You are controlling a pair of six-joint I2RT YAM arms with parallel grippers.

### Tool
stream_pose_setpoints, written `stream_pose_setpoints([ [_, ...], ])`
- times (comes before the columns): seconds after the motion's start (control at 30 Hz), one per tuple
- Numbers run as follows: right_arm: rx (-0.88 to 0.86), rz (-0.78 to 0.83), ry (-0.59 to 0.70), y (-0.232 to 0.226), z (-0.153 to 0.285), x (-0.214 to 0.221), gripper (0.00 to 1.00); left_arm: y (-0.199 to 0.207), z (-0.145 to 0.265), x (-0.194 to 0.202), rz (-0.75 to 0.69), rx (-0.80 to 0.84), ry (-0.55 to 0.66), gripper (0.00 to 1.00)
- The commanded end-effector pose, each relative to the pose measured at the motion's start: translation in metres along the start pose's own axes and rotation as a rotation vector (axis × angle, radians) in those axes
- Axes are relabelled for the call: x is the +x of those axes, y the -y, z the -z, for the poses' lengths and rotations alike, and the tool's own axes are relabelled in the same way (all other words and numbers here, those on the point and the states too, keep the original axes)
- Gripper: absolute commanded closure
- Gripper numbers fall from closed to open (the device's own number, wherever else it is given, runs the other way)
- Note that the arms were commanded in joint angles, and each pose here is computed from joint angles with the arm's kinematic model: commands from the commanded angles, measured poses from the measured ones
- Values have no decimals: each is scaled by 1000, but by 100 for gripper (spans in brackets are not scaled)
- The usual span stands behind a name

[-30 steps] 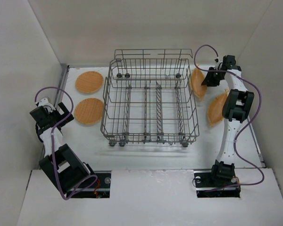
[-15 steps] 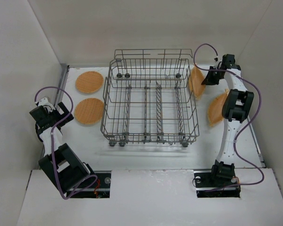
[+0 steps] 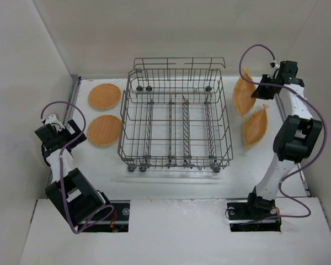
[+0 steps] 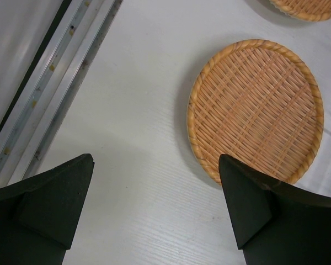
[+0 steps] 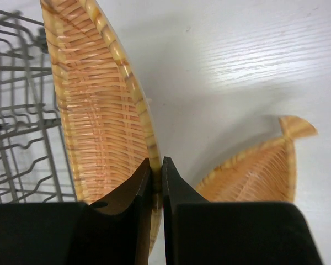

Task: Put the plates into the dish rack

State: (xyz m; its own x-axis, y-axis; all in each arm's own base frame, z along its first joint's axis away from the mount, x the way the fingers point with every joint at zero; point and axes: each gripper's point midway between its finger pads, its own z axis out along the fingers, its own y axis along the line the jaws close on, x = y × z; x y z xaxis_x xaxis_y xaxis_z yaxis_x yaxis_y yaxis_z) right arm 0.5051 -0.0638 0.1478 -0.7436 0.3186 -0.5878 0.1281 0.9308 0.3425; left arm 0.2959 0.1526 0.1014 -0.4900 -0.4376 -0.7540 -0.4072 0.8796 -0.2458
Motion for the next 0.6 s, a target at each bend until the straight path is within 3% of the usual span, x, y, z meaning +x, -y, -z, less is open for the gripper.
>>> stream_pose_setpoints([
  [0.0, -21, 53, 205, -19, 56, -39, 100, 4, 3, -20, -30, 10, 44, 0],
  [0.27, 28, 219, 466, -52, 167, -45, 100, 5, 4, -20, -33, 11, 45, 0],
  [0.4, 14, 445, 603, -112, 207, -55, 100, 5, 3, -20, -33, 14, 45, 0],
  [0.57, -62, 713, 700, -196, 224, -55, 100, 6, 4, -20, -35, 19, 50, 0],
])
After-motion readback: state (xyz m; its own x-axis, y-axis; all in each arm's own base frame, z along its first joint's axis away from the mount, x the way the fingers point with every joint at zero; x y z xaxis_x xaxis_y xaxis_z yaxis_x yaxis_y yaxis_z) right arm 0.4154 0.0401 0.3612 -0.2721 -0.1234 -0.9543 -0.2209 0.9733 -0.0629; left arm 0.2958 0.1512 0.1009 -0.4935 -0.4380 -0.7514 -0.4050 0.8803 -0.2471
